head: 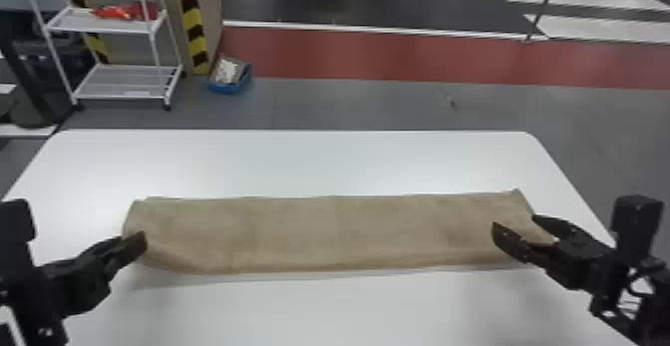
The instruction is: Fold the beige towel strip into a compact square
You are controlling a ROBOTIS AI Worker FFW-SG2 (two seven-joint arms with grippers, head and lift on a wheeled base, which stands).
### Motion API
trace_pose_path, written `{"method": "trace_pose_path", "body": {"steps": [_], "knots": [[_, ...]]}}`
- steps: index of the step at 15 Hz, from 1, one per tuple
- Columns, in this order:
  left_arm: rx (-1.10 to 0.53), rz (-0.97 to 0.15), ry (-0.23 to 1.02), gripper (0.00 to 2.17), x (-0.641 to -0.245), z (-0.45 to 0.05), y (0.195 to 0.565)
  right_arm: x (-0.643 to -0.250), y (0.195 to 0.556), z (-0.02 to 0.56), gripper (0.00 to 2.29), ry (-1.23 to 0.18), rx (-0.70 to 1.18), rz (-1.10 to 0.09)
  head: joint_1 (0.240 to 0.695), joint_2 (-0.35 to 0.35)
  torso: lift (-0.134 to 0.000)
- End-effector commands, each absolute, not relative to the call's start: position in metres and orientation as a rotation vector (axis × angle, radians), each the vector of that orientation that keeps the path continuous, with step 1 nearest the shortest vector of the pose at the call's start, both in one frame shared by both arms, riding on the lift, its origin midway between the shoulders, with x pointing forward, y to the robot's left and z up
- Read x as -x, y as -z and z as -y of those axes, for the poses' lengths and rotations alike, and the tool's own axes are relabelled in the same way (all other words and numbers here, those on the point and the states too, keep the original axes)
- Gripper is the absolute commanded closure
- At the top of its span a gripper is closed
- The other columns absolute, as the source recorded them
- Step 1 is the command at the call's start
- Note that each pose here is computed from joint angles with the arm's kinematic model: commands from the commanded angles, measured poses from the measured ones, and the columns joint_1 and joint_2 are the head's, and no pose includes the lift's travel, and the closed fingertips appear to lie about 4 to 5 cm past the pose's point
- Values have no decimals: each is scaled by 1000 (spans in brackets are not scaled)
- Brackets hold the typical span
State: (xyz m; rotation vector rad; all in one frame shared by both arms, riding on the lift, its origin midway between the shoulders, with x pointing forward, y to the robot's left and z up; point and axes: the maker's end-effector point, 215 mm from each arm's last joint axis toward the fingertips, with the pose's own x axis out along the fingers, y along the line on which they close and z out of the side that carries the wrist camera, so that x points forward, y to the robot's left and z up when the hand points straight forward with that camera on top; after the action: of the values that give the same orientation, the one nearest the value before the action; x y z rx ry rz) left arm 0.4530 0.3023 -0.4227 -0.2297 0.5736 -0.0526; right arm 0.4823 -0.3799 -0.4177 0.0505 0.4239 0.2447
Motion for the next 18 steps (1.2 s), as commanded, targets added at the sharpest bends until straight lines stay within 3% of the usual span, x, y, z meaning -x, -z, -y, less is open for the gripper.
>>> {"method": "trace_pose_path", "body": {"steps": [1,7,18], "knots": [[139,-527,-7,144,-462,-329,412,-481,418,384,76,-239,-49,-425,695,-95,-124],[120,-527,24,205,-487,-345,413,-472,420,384,80,-237,-48,-440,695,-45,-124],[176,-624,96,269,-475,-323,445,-461,422,387,80,-234,-43,-443,695,-73,-124]]}}
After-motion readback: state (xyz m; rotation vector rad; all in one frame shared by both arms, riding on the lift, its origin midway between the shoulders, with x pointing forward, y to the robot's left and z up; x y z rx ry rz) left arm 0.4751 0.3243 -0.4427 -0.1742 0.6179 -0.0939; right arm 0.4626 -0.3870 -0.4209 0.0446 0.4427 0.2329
